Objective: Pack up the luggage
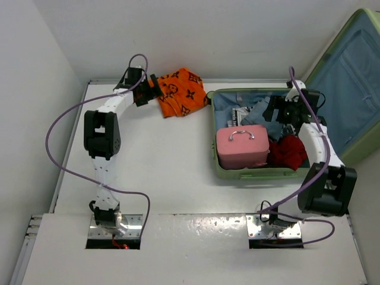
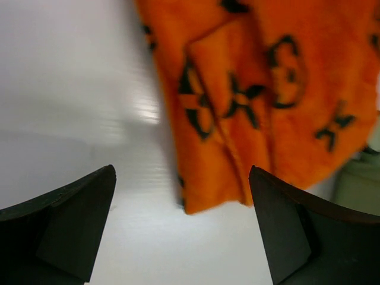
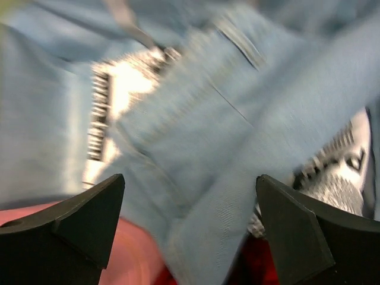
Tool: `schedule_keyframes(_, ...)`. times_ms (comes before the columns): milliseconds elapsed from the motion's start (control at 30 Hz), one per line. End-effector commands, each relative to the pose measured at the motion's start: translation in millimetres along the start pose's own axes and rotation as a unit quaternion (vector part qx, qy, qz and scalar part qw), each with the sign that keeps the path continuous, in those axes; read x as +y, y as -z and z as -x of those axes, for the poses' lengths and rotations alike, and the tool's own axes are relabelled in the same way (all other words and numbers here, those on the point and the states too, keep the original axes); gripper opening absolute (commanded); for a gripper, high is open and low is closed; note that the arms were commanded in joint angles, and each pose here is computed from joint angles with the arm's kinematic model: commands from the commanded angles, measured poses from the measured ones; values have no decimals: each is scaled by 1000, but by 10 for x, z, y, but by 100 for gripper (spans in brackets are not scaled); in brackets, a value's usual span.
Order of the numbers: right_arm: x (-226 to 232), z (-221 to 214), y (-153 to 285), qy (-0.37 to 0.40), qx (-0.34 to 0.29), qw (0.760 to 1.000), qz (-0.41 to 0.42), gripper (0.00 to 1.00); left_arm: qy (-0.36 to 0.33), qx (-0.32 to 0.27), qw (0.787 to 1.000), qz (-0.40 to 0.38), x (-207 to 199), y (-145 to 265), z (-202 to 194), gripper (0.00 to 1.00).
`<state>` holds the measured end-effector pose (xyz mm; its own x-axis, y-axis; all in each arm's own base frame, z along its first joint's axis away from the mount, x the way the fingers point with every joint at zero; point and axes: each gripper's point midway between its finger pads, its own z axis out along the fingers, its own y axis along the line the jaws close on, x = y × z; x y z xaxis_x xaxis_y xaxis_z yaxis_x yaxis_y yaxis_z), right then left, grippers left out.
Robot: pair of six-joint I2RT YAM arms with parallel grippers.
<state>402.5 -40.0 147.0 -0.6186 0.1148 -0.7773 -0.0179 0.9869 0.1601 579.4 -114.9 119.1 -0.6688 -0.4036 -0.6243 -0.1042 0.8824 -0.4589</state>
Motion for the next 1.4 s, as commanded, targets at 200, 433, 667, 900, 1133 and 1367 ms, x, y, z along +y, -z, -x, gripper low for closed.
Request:
schedule_keyframes(200,781,637,396,74,-108,982,136,94,-73,-60,995,38,-282,-247,68,100)
schedule_keyframes(433,959,555,402,92,-97,979,155,94,-126,-86,988,38,-621,-253,6,100)
schedule_keyframes(667,998,558,403,88,-93,979,159,95,-178,-88,974,113,-577,-546,-228,100)
schedule_keyframes(900,1129,549,395,91,-90,976,174,95,-203,-58,962,175,-275,-799,-461,100)
schedule_keyframes(1133,1567,569,431,80,-80,965,238,96,-158,14,969,191,13,-881,-837,79)
schedule_keyframes(1367,2084,639,336,-20,-82,953,291,96,-54,122,982,134,154,-533,-1260,13)
